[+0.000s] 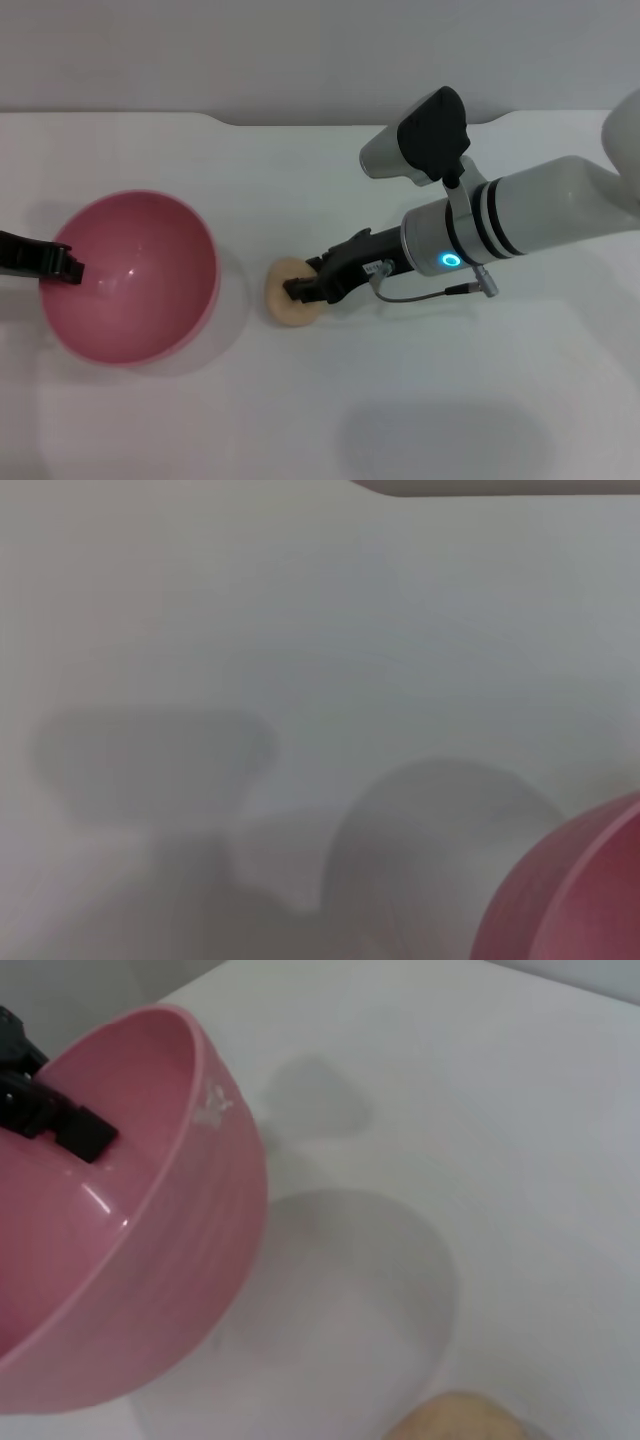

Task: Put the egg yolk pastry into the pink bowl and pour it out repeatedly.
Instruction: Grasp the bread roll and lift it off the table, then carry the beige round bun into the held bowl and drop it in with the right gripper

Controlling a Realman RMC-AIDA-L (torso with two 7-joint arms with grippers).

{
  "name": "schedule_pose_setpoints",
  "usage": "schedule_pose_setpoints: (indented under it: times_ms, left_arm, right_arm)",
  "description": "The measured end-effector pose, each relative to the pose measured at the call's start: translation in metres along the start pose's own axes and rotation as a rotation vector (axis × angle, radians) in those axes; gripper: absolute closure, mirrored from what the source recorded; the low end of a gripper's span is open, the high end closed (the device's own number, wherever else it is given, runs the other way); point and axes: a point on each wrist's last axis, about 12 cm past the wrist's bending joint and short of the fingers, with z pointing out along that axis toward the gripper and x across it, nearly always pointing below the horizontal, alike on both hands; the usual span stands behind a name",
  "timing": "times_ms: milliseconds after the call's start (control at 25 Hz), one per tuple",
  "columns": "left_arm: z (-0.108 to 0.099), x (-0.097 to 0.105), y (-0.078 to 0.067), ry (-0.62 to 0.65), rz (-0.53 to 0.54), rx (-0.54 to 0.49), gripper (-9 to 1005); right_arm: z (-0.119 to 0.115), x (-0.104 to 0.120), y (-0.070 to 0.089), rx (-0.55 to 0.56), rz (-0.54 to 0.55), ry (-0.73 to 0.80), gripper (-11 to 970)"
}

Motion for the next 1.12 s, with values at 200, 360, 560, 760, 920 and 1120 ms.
schedule_pose_setpoints:
  times_ms: [200,360,560,760,920,1120]
  left_arm:
    - [0.0,-0.003,-0.002,-0.002,0.01,0.001,997]
    - [0.001,-0.007,-0.005,0.0,0.03,0.005,998]
    - [0.008,-0.017,-0.017,0.023,0.082,0.009,998]
    - [0.023,-0.033,-0.041,0.077,0.163,0.039,998]
    - [0.037,-0.046,-0.066,0.136,0.245,0.06,998]
    - [0.05,-0.058,-0.097,0.182,0.333,0.06,997]
  right_arm:
    - [-0.005,0.005,-0.005,0.005,0.031,-0.017,572]
    - [-0.018,0.009,-0.012,-0.006,0.1,-0.09,625]
    - [-0.054,0.014,-0.026,-0.021,0.153,-0.224,662]
    - [-0.105,0.011,-0.029,-0.093,0.045,-0.374,704]
    - [-0.127,0.002,-0.021,-0.16,-0.093,-0.354,721]
    - [-0.126,-0.014,-0.006,-0.181,-0.234,-0.262,743]
